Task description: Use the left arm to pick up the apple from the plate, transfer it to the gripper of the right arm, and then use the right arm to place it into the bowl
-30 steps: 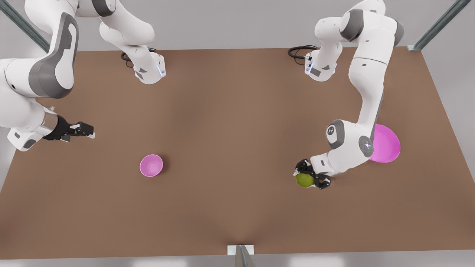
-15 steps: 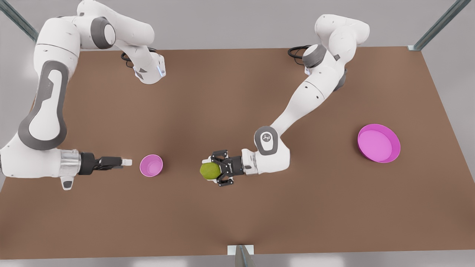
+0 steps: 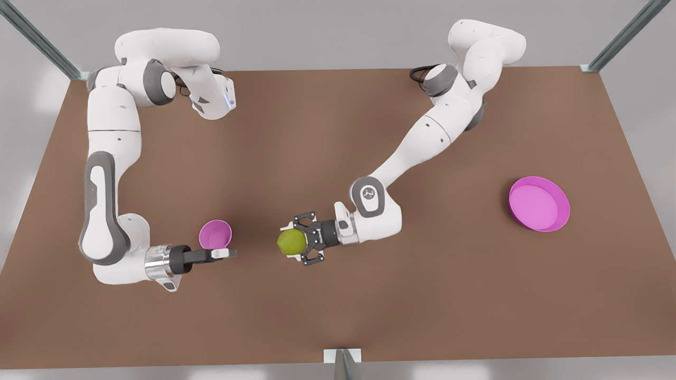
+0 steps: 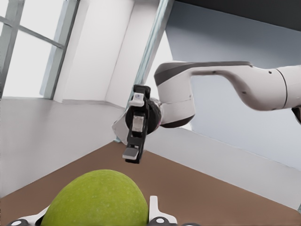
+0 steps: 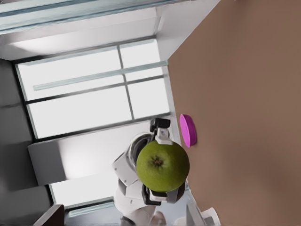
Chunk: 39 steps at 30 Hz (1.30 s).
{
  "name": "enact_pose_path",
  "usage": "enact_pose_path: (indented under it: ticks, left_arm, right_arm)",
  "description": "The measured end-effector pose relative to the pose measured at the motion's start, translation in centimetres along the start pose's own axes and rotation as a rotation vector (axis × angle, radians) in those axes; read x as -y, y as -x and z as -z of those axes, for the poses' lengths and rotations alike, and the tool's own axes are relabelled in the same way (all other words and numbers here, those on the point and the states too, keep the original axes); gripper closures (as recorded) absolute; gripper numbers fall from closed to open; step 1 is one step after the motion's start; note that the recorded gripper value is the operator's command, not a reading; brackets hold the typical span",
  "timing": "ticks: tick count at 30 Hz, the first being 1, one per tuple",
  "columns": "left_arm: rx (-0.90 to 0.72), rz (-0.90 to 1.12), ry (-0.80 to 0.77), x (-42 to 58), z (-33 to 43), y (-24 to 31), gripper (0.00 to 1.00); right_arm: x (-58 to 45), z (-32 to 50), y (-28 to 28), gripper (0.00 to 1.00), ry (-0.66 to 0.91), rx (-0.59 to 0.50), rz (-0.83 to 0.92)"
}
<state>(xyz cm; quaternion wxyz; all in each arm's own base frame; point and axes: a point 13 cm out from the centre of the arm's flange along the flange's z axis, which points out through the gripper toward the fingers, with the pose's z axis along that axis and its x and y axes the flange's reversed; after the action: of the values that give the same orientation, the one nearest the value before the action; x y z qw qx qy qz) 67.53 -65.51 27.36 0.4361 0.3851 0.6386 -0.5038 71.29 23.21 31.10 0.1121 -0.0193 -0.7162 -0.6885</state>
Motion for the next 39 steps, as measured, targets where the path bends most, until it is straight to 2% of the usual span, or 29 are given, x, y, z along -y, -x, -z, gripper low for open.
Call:
enact_pose_path:
  ticks: [4,10,14,24,36,38,39]
  left_arm:
    - [0.002,-0.051,0.018,-0.4,0.0,-0.6,0.27]
    - [-0.001,-0.122,0.030,-0.7,0.0,-1.1,0.27]
    - [-0.002,-0.161,0.034,-0.9,0.0,-1.3,0.27]
    - [-0.004,-0.233,0.037,-0.9,0.0,-1.3,0.27]
    - [-0.008,-0.283,0.038,-1.0,0.1,-1.5,0.26]
    - [-0.008,-0.288,0.039,-1.0,0.1,-1.5,0.26]
    - [-0.007,-0.290,0.039,-1.1,0.1,-1.4,0.26]
  right_arm:
    - [-1.4,-6.5,0.5,0.03,0.022,-0.016,0.076]
    - [-0.2,-7.6,2.5,0.03,0.011,0.038,0.139]
    - [0.4,-10.2,2.2,0.03,-0.024,0.011,0.171]
    - [4.0,-12.1,1.7,0.03,-0.118,-0.034,0.185]
    - [6.2,-16.7,-0.4,0.03,-0.113,-0.092,0.150]
    - [5.9,-17.3,-0.7,0.05,-0.104,-0.098,0.149]
    - [5.8,-17.4,-0.7,0.10,-0.100,-0.096,0.150]
